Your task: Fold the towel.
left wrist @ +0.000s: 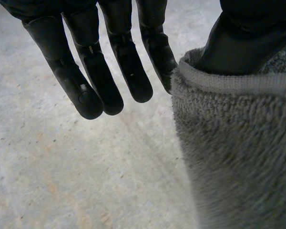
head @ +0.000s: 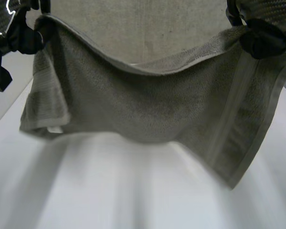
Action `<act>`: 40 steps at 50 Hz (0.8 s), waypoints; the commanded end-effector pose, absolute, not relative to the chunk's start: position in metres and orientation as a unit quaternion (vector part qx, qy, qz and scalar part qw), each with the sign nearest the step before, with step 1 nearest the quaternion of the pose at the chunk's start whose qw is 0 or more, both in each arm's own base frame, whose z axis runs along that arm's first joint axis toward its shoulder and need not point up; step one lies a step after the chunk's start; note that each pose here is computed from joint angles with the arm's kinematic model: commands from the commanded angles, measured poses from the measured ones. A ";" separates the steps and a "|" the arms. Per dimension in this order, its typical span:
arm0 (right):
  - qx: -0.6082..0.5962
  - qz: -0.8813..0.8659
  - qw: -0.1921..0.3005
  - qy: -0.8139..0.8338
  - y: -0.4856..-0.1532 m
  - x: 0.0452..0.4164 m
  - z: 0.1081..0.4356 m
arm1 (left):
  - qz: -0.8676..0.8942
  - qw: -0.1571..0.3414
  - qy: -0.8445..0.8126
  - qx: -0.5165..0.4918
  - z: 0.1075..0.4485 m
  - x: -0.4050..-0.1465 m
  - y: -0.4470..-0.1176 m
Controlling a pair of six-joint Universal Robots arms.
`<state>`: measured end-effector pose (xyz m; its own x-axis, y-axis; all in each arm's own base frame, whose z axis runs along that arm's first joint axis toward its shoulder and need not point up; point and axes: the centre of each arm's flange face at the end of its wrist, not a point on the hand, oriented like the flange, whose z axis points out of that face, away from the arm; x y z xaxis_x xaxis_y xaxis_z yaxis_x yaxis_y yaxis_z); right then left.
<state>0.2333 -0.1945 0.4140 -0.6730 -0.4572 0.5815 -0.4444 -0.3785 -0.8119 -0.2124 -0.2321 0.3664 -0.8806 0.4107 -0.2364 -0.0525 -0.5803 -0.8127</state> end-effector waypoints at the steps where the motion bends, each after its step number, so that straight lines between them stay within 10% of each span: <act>1: -0.450 -0.656 0.002 0.607 -0.225 0.244 0.368 | 0.829 0.118 -0.509 -0.197 0.330 -0.202 -0.276; 14: -0.498 -0.625 -0.066 0.597 -0.300 0.286 0.304 | 0.745 0.121 -0.594 -0.278 0.247 -0.227 -0.356; 21: -0.336 -0.811 -0.118 0.464 -0.332 0.303 0.389 | 0.821 0.062 -0.484 -0.296 0.324 -0.255 -0.377; 29: -0.201 -0.940 -0.031 0.273 -0.282 0.278 0.501 | 0.935 0.025 -0.272 -0.225 0.443 -0.250 -0.341; 33: -0.266 -0.909 -0.012 0.321 -0.289 0.286 0.476 | 0.949 0.040 -0.234 -0.208 0.455 -0.244 -0.334; 40: -0.371 -0.813 0.020 0.448 -0.303 0.295 0.405 | 0.904 0.078 -0.355 -0.226 0.380 -0.226 -0.351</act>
